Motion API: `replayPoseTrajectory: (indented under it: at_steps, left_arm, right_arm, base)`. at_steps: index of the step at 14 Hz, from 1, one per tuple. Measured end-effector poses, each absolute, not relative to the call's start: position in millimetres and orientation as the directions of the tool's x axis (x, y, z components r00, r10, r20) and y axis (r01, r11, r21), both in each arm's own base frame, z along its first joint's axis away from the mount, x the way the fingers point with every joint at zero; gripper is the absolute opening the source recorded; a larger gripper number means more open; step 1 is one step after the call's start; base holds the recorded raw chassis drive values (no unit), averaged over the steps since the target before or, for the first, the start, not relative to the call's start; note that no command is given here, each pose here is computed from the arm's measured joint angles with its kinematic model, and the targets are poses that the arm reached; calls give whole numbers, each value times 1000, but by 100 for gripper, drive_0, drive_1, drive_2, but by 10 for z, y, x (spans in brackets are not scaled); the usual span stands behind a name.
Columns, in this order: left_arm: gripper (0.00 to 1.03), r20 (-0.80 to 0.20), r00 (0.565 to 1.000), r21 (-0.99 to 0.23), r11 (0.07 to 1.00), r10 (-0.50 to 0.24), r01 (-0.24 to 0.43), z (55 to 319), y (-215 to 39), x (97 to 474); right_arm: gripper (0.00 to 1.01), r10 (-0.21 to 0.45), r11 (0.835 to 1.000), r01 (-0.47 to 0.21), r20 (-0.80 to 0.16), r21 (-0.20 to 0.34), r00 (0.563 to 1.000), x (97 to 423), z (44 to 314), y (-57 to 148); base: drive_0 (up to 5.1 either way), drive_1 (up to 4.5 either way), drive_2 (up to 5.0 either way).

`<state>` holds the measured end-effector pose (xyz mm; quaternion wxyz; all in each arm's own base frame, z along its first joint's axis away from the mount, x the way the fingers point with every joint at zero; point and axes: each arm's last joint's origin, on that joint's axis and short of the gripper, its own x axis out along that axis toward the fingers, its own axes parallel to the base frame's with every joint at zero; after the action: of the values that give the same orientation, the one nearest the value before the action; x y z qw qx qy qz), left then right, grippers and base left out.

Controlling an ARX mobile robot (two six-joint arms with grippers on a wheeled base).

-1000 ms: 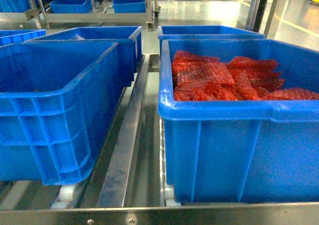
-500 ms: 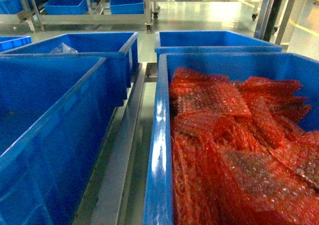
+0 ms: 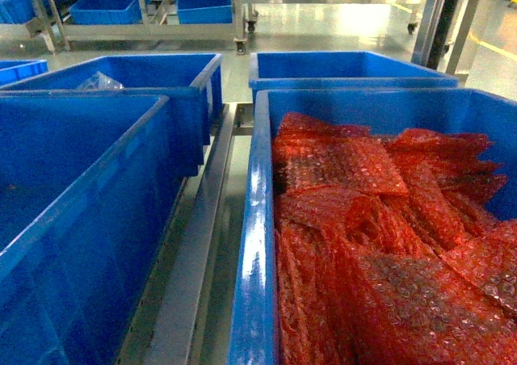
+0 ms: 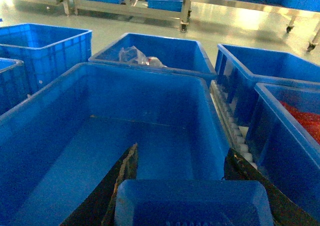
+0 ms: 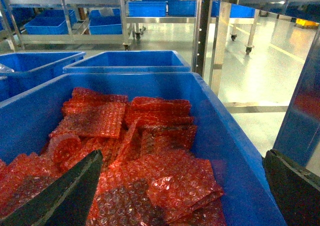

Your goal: Pick blue part to blue bin on bottom shelf

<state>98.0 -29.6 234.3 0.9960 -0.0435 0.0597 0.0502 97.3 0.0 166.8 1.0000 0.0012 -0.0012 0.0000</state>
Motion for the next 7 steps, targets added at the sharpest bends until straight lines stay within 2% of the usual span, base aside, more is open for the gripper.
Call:
replayPoseTrajectory:
  at_steps: [7]
  left_arm:
    - [43,-123,988,-81,991,95,-105,2343,-296,980]
  right_arm:
    - [98,0,1000,0,2,2,1000,973,1668,0]
  base:
    - [0,0,0]
